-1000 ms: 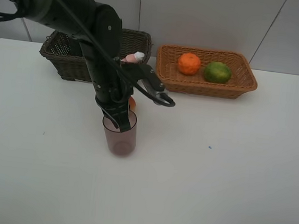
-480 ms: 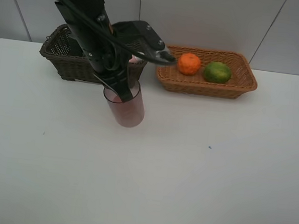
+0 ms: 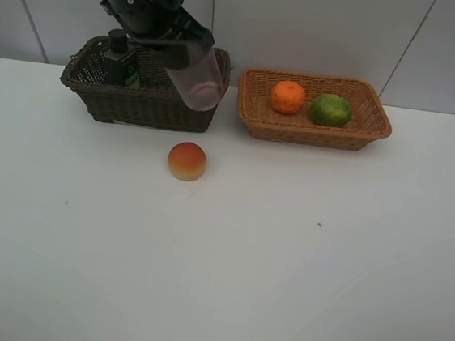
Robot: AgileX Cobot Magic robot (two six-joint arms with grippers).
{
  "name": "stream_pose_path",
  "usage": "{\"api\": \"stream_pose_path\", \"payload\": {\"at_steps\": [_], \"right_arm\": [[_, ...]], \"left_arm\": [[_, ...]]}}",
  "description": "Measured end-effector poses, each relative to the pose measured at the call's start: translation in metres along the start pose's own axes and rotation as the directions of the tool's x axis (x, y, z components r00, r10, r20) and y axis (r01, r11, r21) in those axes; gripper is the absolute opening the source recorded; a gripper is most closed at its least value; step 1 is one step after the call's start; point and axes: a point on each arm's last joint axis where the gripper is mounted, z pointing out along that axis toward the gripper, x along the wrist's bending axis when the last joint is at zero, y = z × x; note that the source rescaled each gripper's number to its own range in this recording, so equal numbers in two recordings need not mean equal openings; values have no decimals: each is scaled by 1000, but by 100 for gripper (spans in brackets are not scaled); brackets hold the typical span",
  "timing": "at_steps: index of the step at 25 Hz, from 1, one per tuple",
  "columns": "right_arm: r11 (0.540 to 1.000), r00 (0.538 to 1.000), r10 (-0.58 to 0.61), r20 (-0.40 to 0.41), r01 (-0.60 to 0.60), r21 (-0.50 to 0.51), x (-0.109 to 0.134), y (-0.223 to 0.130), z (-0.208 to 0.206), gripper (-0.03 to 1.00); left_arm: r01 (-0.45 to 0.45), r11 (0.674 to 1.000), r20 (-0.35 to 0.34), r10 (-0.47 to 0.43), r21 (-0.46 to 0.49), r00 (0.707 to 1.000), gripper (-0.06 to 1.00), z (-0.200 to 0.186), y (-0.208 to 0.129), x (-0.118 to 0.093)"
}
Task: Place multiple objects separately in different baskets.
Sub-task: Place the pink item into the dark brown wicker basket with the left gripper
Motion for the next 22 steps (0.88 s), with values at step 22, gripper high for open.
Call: {"api": "stream_pose_path", "payload": {"at_steps": [22], "right_arm": [[1000, 1000, 0, 0, 0, 0, 0, 0, 0, 88]], "left_arm": [[295, 950, -192, -309, -101, 931, 0, 8, 13, 84]]}}
